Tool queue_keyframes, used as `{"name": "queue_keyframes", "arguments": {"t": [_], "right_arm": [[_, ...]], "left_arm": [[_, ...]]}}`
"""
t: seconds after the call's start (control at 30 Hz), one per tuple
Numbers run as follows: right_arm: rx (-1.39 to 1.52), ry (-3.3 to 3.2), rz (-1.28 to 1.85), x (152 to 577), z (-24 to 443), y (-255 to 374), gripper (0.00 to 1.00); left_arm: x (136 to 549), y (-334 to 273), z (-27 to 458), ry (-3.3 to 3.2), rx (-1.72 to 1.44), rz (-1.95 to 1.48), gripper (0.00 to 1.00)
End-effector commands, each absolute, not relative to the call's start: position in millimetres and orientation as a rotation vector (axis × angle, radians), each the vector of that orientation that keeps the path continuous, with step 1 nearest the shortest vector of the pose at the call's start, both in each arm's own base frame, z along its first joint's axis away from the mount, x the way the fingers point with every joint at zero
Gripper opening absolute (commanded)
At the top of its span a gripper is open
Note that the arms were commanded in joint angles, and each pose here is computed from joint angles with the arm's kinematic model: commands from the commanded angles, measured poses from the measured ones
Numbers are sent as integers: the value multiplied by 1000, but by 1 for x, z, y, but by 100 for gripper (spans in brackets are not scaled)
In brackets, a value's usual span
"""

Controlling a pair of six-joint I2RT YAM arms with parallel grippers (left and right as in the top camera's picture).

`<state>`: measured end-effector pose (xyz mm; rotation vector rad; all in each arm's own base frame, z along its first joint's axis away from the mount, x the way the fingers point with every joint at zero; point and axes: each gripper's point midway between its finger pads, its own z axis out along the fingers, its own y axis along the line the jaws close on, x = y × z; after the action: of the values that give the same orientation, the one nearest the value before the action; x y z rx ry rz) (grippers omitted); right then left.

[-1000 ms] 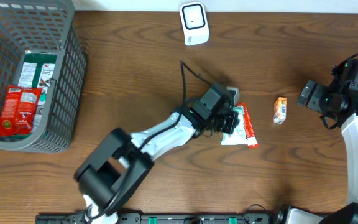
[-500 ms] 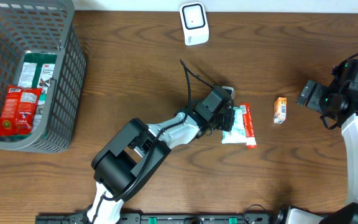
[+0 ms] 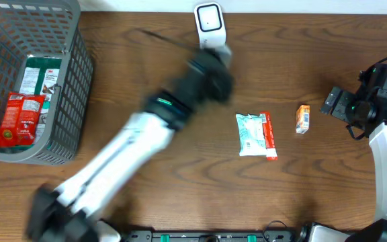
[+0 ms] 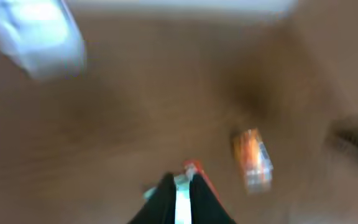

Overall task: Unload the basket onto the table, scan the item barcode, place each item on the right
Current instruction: 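Release the wipes packet and move left gripper back into the basket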

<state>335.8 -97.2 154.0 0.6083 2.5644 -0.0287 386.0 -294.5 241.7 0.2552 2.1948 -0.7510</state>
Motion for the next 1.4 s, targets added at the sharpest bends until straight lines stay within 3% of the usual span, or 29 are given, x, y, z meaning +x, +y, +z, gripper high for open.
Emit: {"name": "queue_keyframes", "arguments": {"t": [0.0, 0.1, 0.2, 0.33, 0.37, 0.4, 0.57, 0.8, 0.97, 1.37], "right_arm": [[631, 2549, -29, 337, 158, -100, 99], [631, 2549, -29, 337, 158, -100, 99], [631, 2548, -29, 337, 158, -100, 99], [631, 2549, -29, 337, 158, -100, 99], [631, 2548, -29, 337, 158, -100, 99], [630, 2549, -29, 337, 158, -100, 99], [631, 2549, -29, 337, 158, -100, 99], [631, 2549, -29, 337, 158, -100, 99], [630, 2548, -29, 337, 158, -100, 99], [630, 2548, -29, 337, 158, -100, 99]], "left_arm": [[421, -165, 369, 1964, 2, -501, 12], [423, -63, 407, 1915, -224, -334, 34], [417, 31, 412, 1889, -428, -177, 52], [390, 147, 375, 1930, -745, 52, 63], [380, 167, 361, 1960, -813, 85, 74], [367, 186, 343, 2007, -896, 117, 76], [329, 232, 273, 2200, -1121, 187, 77], [360, 241, 191, 2521, -865, 261, 76], [354, 260, 152, 2654, -847, 478, 76], [352, 259, 69, 2924, -698, 446, 80]]}}
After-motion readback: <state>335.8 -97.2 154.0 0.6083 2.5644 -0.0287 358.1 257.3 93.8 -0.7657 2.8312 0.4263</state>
